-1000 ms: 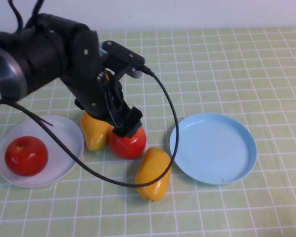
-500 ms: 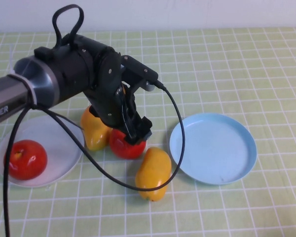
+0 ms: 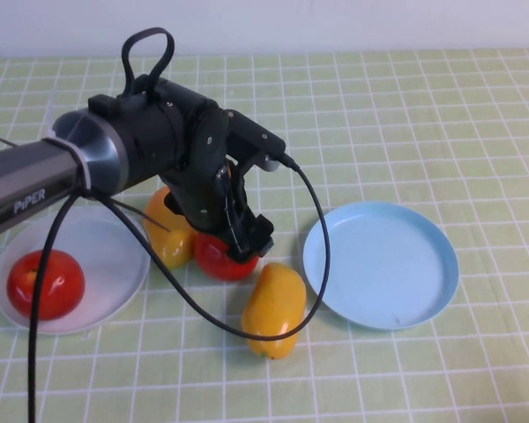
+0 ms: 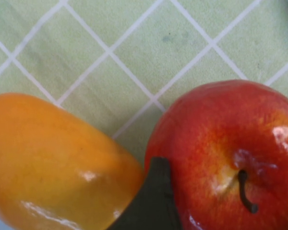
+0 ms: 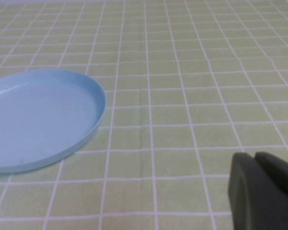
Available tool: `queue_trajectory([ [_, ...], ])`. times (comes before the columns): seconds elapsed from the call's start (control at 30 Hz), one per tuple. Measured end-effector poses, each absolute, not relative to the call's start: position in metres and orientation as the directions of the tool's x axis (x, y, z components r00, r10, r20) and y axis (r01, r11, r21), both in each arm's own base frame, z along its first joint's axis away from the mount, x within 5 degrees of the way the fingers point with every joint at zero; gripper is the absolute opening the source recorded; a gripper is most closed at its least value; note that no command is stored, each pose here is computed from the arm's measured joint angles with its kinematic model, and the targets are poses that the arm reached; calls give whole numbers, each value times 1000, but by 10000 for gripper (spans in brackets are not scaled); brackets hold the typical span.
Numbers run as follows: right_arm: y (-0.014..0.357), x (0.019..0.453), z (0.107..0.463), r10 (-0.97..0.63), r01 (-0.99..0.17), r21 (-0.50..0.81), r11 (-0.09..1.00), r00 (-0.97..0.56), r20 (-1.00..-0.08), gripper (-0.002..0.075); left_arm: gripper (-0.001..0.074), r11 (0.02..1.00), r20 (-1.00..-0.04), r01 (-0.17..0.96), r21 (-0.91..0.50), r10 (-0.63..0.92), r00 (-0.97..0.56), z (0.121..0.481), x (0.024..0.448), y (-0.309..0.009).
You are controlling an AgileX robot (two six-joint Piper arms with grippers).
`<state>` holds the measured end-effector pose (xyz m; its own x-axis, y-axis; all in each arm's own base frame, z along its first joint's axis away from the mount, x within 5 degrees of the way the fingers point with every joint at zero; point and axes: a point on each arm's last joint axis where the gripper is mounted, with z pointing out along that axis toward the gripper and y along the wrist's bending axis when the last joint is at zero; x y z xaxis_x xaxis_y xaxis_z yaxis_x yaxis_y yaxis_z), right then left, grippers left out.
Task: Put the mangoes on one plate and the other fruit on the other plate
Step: Put one type of fruit in the left plate
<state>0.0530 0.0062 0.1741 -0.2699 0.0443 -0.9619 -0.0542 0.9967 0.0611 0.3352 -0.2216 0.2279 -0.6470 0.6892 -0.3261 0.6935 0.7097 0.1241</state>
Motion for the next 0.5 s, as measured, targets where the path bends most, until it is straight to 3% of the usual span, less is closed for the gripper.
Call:
queue_trajectory([
  [0.17, 6, 53, 174, 44, -54, 61, 997, -270, -962, -15, 592, 709, -325, 694, 127, 691, -646, 227, 336, -222],
  [0.27, 6, 53, 174, 44, -54, 61, 997, -270, -962, -15, 547, 708, -323, 695, 128, 692, -646, 226, 336, -222],
  [0.5, 6, 53, 174, 44, -54, 61, 997, -270, -962, -15, 547, 704, -319, 697, 137, 698, -641, 228, 337, -222],
])
